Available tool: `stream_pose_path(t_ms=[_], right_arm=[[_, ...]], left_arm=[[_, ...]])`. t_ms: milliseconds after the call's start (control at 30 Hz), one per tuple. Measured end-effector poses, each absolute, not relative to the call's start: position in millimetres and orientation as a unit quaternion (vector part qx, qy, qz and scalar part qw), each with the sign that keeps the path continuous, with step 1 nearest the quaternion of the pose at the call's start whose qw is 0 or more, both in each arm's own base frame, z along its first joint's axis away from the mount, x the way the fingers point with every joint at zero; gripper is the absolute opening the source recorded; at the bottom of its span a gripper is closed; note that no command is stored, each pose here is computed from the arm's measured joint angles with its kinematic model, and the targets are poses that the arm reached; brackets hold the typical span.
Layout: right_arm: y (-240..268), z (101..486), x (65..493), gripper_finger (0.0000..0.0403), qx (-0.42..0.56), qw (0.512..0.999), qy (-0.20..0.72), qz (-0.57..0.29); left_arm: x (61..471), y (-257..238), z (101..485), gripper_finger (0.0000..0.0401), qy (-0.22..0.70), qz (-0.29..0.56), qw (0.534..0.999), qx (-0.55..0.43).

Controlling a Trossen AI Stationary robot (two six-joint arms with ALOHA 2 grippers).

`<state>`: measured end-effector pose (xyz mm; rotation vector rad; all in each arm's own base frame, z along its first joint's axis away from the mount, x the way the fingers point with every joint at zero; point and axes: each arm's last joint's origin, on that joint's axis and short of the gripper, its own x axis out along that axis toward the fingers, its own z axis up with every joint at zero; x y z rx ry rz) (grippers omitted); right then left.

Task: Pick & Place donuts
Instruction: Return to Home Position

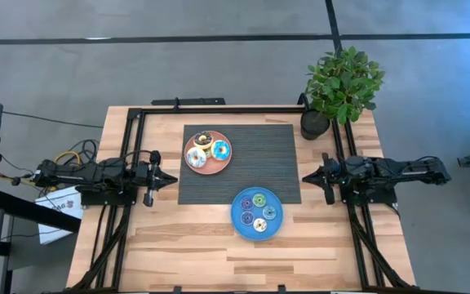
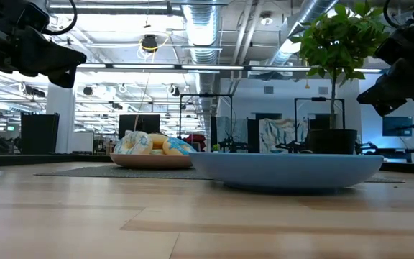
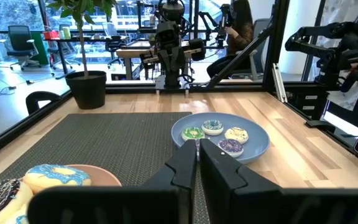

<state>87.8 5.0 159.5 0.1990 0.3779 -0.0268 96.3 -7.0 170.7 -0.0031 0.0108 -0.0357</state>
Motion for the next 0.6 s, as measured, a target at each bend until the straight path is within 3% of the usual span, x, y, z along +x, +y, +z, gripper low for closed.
stream_pose_path(t_ms=[600], right_arm=[[4.9, 159.5, 87.8, 0.0, 0.09, 0.978, 0.187, -0.013]], left_arm=[[96.3, -7.0, 170.7, 0.0013, 0.005, -0.018, 1.0, -0.001]])
